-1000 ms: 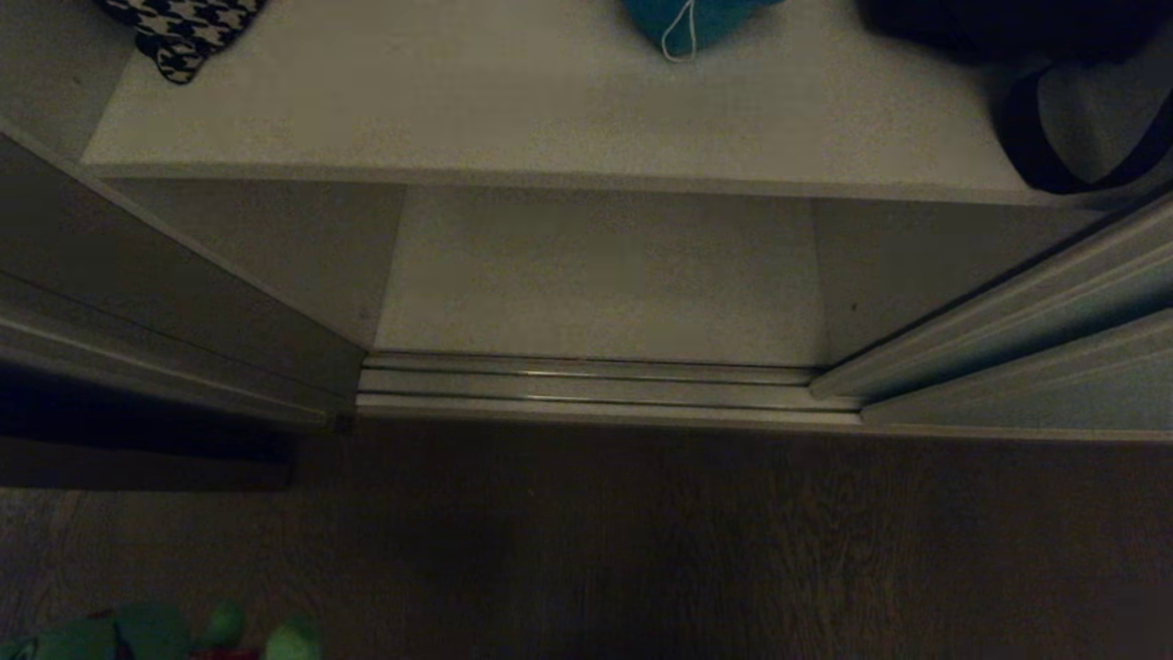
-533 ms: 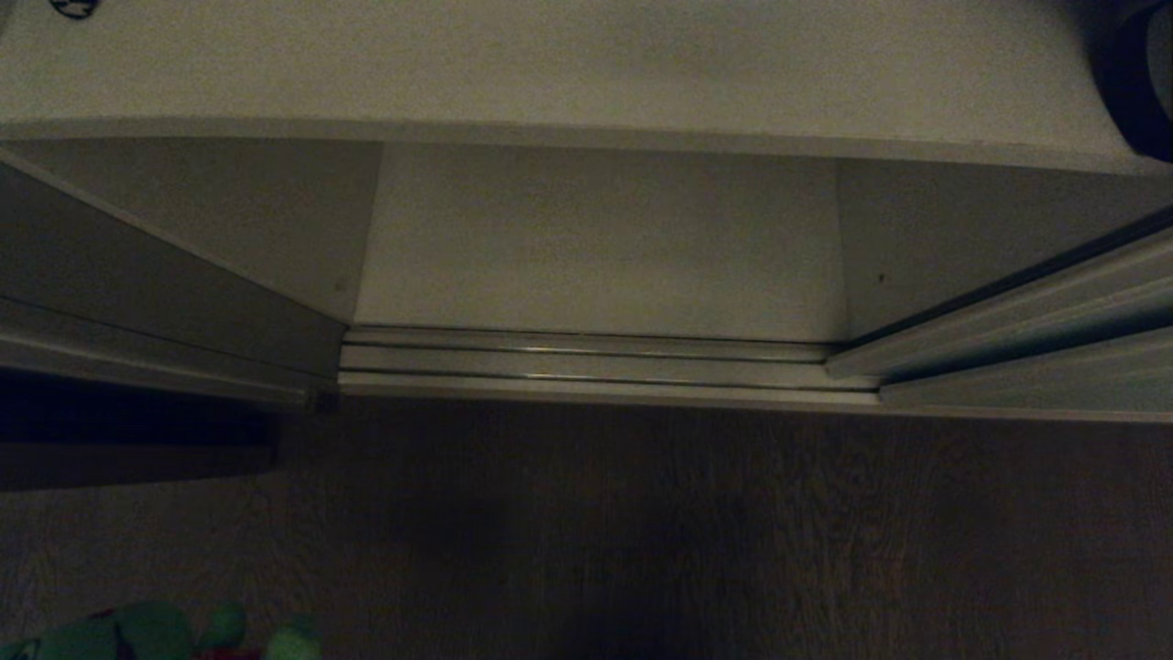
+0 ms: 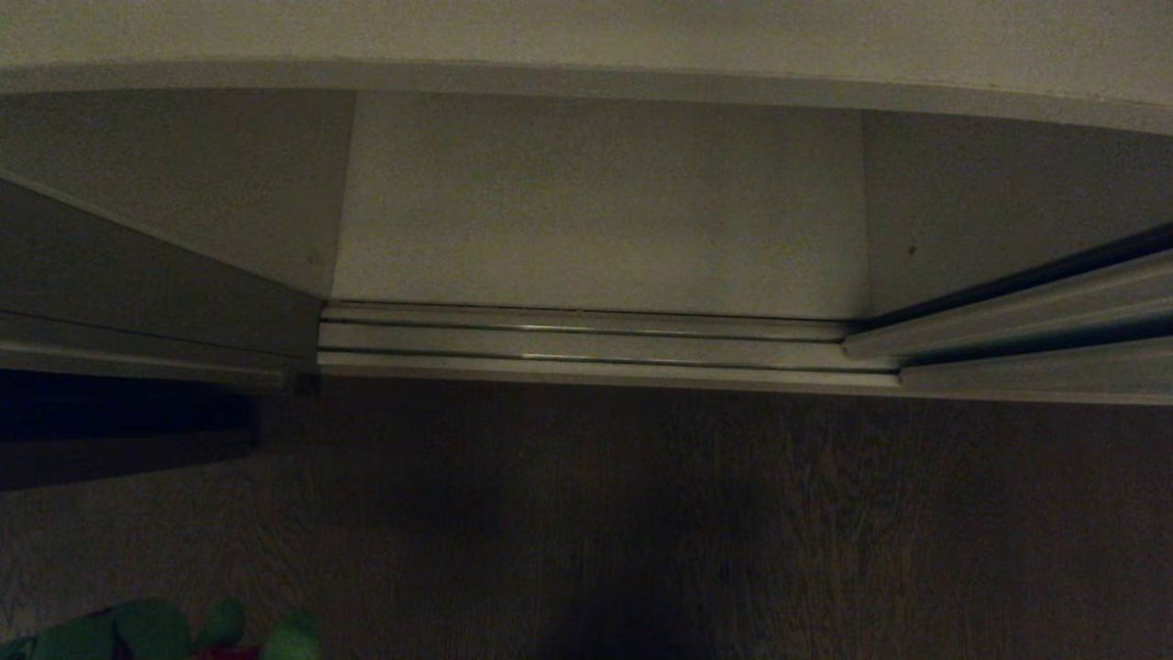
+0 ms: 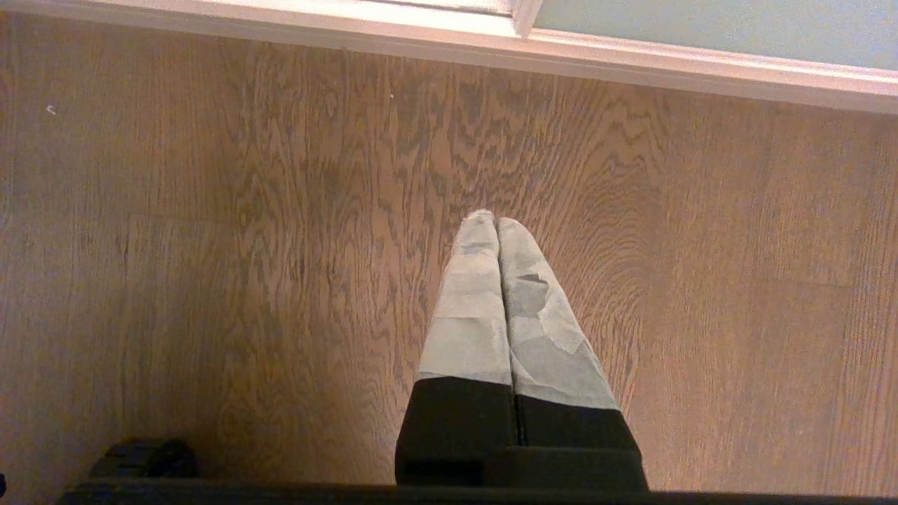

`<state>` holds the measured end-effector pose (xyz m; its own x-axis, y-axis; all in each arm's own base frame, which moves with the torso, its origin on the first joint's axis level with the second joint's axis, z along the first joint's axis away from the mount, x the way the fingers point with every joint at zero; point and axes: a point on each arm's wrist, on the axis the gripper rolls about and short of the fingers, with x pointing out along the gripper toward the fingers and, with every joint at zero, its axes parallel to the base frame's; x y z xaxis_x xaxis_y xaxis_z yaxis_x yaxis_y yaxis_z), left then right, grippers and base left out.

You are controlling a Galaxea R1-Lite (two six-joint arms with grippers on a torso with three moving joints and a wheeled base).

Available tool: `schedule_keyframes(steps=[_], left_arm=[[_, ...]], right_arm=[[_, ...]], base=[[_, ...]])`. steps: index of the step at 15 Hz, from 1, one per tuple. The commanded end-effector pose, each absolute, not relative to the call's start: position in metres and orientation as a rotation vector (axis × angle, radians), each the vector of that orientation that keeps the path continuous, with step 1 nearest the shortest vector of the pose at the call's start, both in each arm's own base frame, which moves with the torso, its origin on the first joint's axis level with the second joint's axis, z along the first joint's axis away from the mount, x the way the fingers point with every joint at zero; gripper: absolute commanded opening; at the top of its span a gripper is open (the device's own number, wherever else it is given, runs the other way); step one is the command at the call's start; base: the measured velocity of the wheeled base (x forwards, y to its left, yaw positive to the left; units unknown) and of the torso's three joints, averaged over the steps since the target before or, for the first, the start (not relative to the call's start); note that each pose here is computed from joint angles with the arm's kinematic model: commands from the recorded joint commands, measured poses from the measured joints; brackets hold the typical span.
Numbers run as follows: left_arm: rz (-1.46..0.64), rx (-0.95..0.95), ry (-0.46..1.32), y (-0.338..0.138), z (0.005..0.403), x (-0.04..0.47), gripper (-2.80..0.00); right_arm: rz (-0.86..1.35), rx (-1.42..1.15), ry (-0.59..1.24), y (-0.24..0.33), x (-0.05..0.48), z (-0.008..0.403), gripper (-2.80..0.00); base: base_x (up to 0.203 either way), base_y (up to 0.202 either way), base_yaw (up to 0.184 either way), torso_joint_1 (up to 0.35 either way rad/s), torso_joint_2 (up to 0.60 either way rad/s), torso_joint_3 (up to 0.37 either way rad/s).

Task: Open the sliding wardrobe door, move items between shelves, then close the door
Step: Place the green doll on the lower shelf

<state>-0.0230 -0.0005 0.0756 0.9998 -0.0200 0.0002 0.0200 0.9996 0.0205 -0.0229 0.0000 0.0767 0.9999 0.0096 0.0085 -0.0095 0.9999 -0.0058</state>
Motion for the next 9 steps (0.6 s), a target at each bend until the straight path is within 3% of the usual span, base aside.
schedule_keyframes(steps=[1,9], left_arm=[[-0.023,0.026,0.001,-0.0005,0.0756,-0.0229,-2.80],[-0.023,0.031,0.002,-0.0005,0.0755,-0.0229,-2.80]], right_arm=[[0.011,-0.006,-0.009,0.0000,-0.0229,0.0767,-2.80],[0.010,-0.006,-0.009,0.0000,-0.0229,0.0767,-2.80]], base=[[0.000,0.000,0.000,0.002,0.01,-0.027],[0.000,0.000,0.000,0.000,0.00,0.000]])
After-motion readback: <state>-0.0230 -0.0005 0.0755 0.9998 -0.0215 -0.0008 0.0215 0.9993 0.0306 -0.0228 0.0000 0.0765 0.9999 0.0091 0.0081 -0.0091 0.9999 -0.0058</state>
